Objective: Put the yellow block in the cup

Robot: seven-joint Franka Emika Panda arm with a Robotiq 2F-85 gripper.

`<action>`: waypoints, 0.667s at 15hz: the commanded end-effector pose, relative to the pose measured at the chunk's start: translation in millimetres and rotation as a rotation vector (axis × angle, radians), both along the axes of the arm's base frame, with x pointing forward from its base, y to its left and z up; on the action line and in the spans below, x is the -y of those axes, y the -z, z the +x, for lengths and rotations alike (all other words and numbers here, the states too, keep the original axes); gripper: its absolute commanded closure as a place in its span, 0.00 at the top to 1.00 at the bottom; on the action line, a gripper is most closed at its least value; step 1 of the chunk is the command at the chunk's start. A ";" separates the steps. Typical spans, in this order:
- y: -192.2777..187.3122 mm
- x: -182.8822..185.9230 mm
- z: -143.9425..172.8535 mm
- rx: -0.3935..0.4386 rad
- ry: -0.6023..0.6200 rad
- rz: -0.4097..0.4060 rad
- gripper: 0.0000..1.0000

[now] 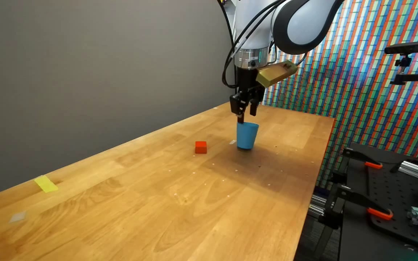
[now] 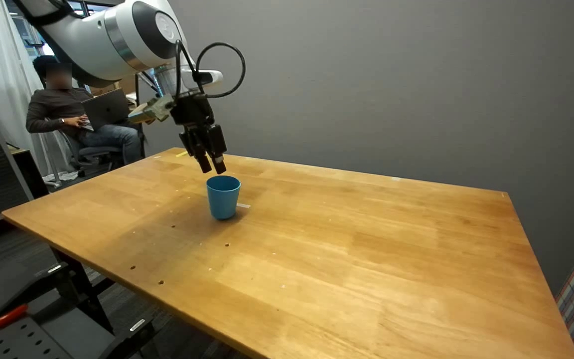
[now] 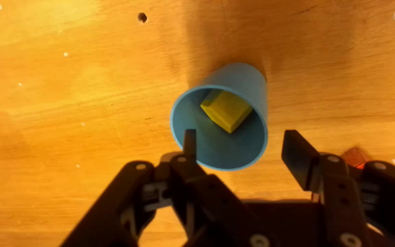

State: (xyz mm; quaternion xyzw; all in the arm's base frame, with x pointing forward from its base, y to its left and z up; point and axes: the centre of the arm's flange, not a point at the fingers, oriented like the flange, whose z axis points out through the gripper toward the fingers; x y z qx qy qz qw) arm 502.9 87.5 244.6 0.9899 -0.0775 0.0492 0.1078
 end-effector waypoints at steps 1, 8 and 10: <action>-16.4 1.6 0.6 0.025 -0.040 -0.005 0.99; -84.6 0.4 -27.2 -0.025 -0.087 0.004 1.00; -107.2 0.7 -33.9 -0.054 -0.081 0.052 1.00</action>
